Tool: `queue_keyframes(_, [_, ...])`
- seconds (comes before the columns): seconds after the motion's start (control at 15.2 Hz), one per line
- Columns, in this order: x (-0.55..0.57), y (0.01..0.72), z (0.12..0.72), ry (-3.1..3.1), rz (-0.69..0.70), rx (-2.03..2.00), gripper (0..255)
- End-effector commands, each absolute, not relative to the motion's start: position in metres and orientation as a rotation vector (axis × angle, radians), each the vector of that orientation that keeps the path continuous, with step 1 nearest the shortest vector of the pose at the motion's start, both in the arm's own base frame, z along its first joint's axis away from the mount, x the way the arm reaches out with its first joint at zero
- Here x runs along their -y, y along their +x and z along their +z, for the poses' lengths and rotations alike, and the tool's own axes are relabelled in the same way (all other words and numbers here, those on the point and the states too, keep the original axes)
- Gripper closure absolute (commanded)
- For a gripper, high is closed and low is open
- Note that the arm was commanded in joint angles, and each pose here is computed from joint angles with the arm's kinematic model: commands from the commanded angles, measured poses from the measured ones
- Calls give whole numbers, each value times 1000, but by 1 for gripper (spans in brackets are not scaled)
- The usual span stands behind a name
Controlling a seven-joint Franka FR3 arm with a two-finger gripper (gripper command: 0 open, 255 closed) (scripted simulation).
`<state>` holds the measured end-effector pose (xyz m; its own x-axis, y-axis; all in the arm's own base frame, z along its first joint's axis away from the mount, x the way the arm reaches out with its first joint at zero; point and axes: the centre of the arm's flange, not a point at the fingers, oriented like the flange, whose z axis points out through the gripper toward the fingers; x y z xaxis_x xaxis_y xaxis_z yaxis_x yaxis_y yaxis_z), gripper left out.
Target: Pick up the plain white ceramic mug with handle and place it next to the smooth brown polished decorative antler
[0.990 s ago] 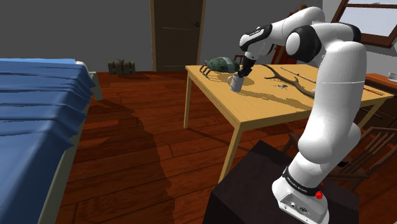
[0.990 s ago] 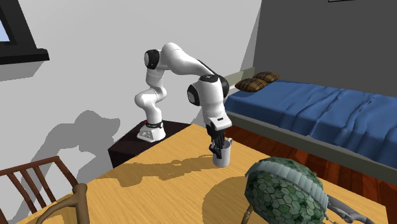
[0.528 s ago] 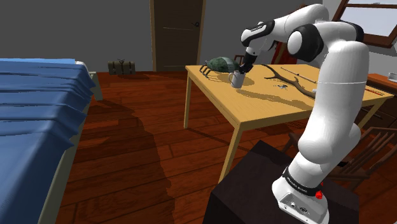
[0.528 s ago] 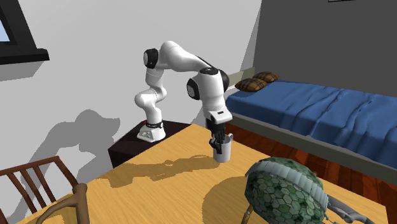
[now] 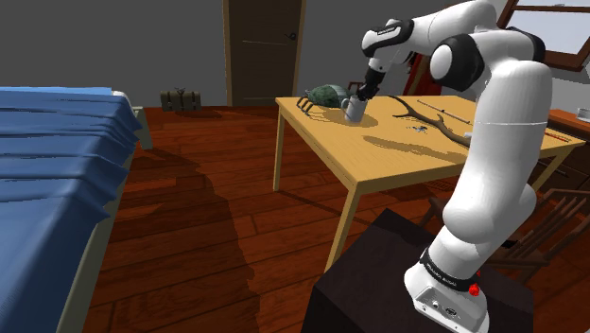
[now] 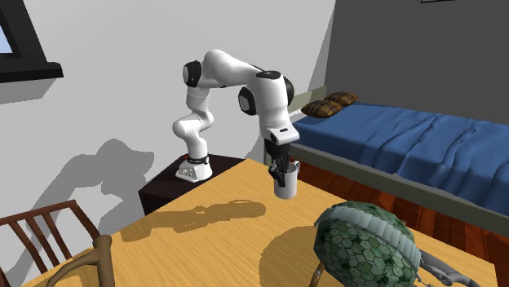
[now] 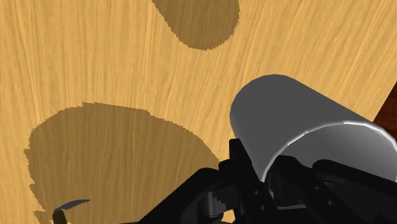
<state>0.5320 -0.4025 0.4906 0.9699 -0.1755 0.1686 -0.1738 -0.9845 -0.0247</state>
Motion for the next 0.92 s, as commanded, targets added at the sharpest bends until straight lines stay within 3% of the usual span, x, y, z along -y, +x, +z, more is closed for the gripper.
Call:
queue_keyframes(0.0, [402,533,501,-3108,-267,-276,255])
queue_keyframes(0.86, [402,533,569,-3108,-267,-276,255])
